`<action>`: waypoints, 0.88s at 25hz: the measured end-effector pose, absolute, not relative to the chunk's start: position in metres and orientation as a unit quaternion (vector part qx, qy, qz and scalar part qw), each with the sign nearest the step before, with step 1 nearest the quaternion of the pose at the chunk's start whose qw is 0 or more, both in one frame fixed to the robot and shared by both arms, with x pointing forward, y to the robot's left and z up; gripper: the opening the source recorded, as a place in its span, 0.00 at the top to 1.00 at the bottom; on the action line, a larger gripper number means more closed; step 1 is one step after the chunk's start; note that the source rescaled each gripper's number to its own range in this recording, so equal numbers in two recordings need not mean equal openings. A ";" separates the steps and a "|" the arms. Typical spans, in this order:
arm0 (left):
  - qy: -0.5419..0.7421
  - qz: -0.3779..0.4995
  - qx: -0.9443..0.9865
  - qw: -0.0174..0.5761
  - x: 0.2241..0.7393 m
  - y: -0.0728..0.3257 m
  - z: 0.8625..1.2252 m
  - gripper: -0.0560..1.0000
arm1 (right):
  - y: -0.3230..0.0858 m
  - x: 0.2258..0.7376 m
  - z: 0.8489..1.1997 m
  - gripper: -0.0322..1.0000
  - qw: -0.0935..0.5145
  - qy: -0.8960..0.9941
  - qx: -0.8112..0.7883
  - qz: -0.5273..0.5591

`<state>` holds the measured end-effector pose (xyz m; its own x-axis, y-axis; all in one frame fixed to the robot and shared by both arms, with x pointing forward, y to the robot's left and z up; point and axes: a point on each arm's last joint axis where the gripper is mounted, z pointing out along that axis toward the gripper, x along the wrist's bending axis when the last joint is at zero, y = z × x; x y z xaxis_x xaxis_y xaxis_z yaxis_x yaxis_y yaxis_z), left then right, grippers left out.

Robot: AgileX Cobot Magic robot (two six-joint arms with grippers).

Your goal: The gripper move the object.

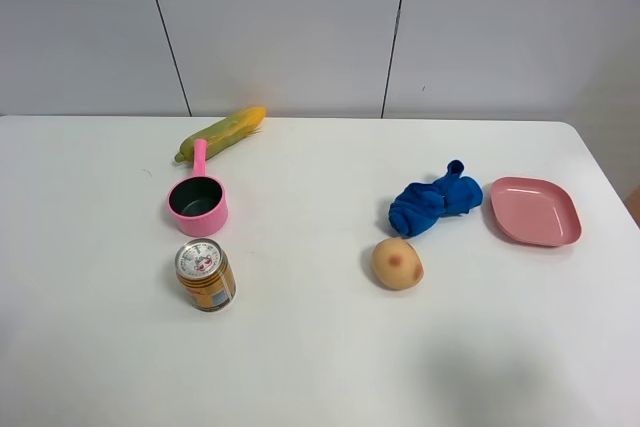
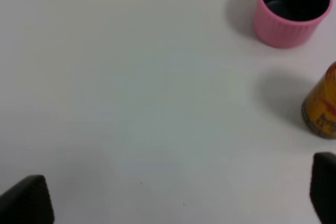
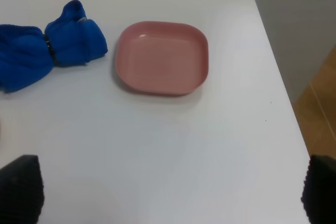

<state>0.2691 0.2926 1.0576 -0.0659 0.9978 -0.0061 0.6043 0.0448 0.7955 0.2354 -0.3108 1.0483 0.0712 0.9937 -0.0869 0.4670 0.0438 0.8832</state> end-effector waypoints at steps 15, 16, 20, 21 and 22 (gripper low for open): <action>0.620 0.386 0.592 0.342 0.242 0.284 1.058 0.00 | -0.311 0.235 1.048 0.00 0.404 0.599 0.610 0.326; 0.618 0.389 0.591 0.343 0.241 0.284 1.058 0.00 | -0.311 0.235 1.048 0.00 0.404 0.599 0.610 0.326; 0.611 0.401 0.586 0.349 0.236 0.282 1.058 0.00 | -0.311 0.235 1.048 0.00 0.404 0.599 0.610 0.326; 0.611 0.401 0.586 0.349 0.236 0.282 1.057 0.00 | -0.311 0.235 1.048 0.00 0.404 0.599 0.610 0.326; 0.611 0.401 0.587 0.349 0.236 0.282 1.056 0.00 | -0.311 0.235 1.048 0.00 0.404 0.599 0.610 0.326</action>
